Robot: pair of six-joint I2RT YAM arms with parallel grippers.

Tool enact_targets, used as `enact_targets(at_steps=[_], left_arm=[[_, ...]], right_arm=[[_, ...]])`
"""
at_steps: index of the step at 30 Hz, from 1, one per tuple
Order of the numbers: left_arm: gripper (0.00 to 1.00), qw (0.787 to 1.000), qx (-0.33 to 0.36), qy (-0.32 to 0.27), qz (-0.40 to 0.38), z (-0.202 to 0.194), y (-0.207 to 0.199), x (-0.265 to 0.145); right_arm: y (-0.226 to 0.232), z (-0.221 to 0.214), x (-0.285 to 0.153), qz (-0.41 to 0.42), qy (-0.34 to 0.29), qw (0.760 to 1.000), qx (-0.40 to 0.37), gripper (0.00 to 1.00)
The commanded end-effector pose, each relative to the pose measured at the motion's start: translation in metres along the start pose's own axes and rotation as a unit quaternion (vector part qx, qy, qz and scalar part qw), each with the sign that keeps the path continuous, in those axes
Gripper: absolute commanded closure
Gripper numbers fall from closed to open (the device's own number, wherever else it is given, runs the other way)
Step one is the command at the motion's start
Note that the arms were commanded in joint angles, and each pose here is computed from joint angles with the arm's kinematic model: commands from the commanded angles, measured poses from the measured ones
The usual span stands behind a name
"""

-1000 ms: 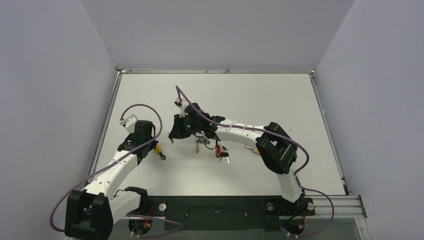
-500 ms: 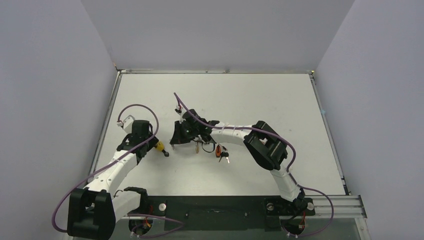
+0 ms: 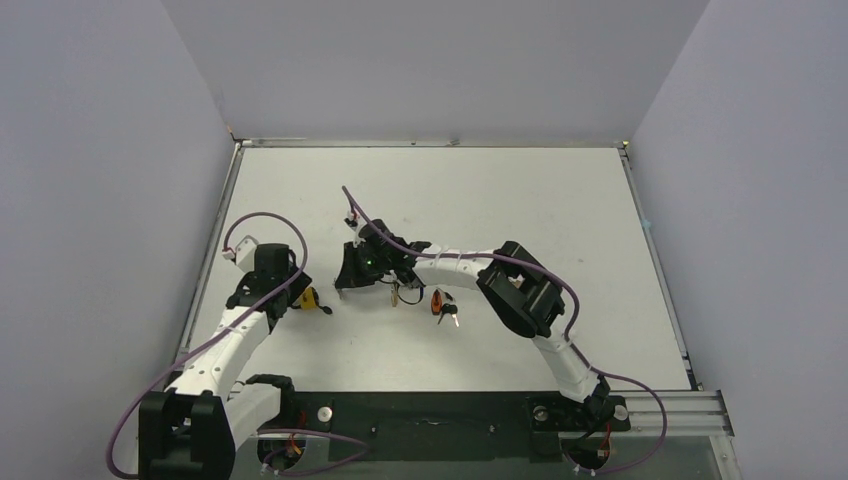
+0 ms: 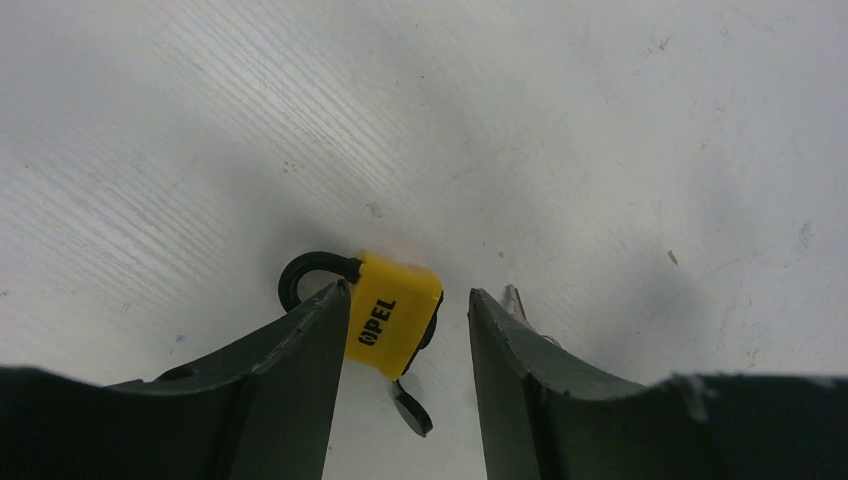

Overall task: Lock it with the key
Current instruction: Place the key at the center of the board.

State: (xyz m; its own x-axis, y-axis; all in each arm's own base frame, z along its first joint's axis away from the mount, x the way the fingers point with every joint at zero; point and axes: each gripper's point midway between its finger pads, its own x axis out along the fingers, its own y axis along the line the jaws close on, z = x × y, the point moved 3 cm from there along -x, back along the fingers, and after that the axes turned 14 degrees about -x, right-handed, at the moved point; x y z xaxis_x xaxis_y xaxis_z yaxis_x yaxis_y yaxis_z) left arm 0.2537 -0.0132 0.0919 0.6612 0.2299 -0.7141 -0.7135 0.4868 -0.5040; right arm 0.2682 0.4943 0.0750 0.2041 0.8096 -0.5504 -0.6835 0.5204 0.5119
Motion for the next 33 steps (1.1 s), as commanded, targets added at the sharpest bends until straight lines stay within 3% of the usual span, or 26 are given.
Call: enact_targets(at_steps=[1,15,18,22,29,33], left_arm=[[0.54,1.0,-0.015,-0.001,-0.008,0.004,-0.001,-0.002],[0.46,0.996,0.018,0.012,-0.088,0.024,-0.05,-0.031],[0.46,0.994,0.027,0.008,-0.11,0.033,-0.064,-0.041],[0.44,0.99,0.032,0.007,-0.137,0.04,-0.078,-0.054],[0.43,0.983,0.043,0.006,-0.181,0.052,-0.102,-0.076],[0.42,0.975,0.05,0.011,-0.214,0.056,-0.115,-0.091]], right_arm=[[0.015,0.017,0.002,0.014,-0.023,1.0,-0.016,1.0],[0.023,0.02,0.003,0.006,-0.017,0.999,-0.038,1.0],[0.024,0.02,0.002,0.006,-0.011,0.999,-0.039,0.95],[0.027,0.023,-0.004,0.004,-0.01,0.999,-0.044,0.81],[0.041,0.047,-0.03,0.002,-0.042,0.997,-0.059,0.44],[0.045,0.062,-0.05,-0.001,-0.065,0.996,-0.064,0.32]])
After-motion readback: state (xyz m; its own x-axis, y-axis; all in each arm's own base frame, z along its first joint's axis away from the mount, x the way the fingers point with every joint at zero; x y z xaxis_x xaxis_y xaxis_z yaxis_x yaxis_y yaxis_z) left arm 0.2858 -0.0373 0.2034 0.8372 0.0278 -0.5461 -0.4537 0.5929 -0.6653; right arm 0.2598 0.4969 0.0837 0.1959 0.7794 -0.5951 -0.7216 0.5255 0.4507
